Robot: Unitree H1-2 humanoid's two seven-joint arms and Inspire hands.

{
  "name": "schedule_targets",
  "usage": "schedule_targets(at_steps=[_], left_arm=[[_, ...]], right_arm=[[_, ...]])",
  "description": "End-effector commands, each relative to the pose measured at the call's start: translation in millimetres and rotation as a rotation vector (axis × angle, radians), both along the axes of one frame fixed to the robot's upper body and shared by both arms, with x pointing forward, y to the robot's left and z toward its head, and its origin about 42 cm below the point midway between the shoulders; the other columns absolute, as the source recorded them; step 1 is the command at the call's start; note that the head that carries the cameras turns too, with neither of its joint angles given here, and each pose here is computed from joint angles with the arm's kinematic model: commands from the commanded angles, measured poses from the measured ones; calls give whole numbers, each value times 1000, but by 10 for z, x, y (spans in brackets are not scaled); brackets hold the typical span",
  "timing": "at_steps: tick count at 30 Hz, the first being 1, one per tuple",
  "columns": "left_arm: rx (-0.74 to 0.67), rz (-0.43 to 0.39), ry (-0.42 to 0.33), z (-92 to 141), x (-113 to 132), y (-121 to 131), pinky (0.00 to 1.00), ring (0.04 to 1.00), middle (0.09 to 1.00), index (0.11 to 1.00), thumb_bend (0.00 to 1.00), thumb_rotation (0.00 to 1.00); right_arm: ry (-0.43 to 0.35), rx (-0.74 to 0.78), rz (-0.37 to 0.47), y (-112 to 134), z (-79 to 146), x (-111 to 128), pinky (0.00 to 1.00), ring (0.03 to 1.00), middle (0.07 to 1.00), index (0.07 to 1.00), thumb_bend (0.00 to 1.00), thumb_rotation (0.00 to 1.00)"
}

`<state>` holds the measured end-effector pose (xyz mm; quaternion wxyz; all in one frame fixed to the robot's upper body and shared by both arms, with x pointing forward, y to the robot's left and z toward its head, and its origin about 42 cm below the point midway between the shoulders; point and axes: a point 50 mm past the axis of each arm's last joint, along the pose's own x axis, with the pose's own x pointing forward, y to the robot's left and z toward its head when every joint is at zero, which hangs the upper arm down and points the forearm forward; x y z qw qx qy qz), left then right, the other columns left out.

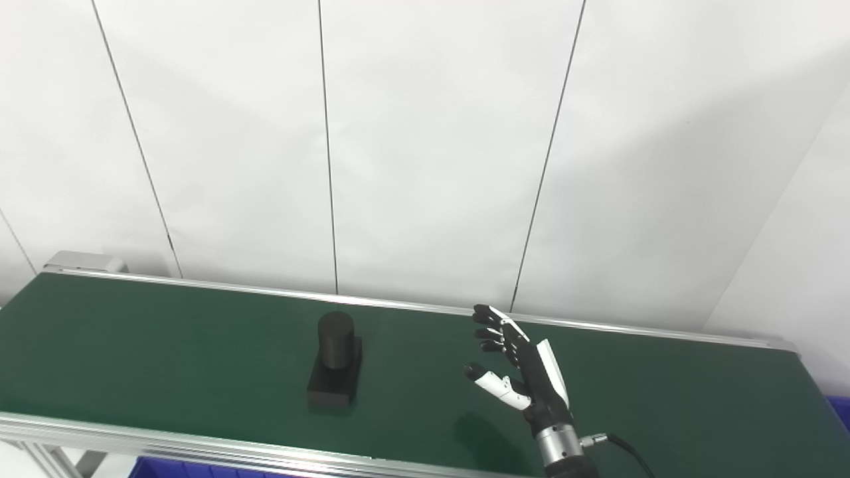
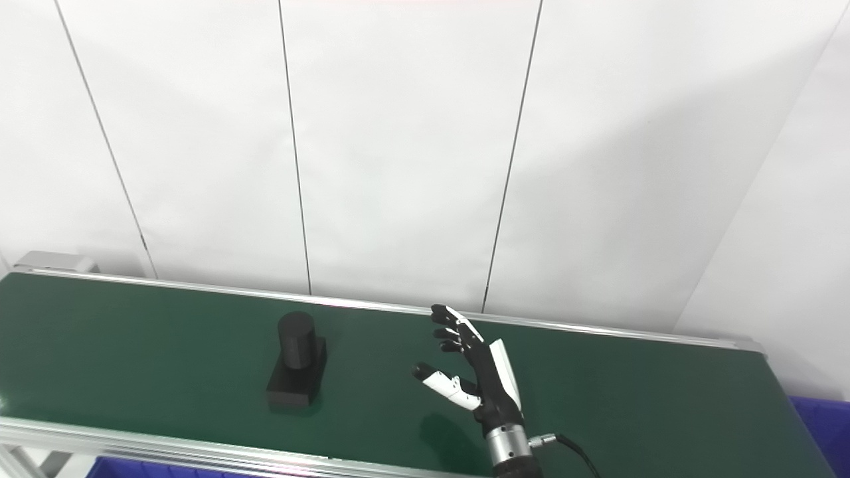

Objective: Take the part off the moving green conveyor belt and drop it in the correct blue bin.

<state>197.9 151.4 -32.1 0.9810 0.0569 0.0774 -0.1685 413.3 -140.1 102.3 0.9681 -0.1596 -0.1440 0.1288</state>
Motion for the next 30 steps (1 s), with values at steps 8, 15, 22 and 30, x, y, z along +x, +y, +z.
schedule_targets(at_steps=[8, 15, 22, 30], left_arm=[[-19, -3, -68, 101, 46, -36, 737, 815, 822, 794, 514, 895], [-25, 0, -72, 114, 44, -41, 734, 813, 821, 790, 504, 885], [-12, -6, -82, 126, 42, -41, 734, 812, 820, 795, 524, 906], [-28, -10, -85, 148, 36, -40, 742, 819, 829, 806, 554, 913]], right_arm=[[-89, 5, 14, 36, 208, 99, 704, 769, 838, 851, 861, 683], [-87, 4, 22, 65, 206, 102, 713, 774, 838, 851, 870, 658], [-65, -41, 34, 80, 128, 115, 675, 765, 853, 850, 850, 545], [-18, -64, 27, 132, 65, 220, 678, 764, 856, 848, 858, 478]])
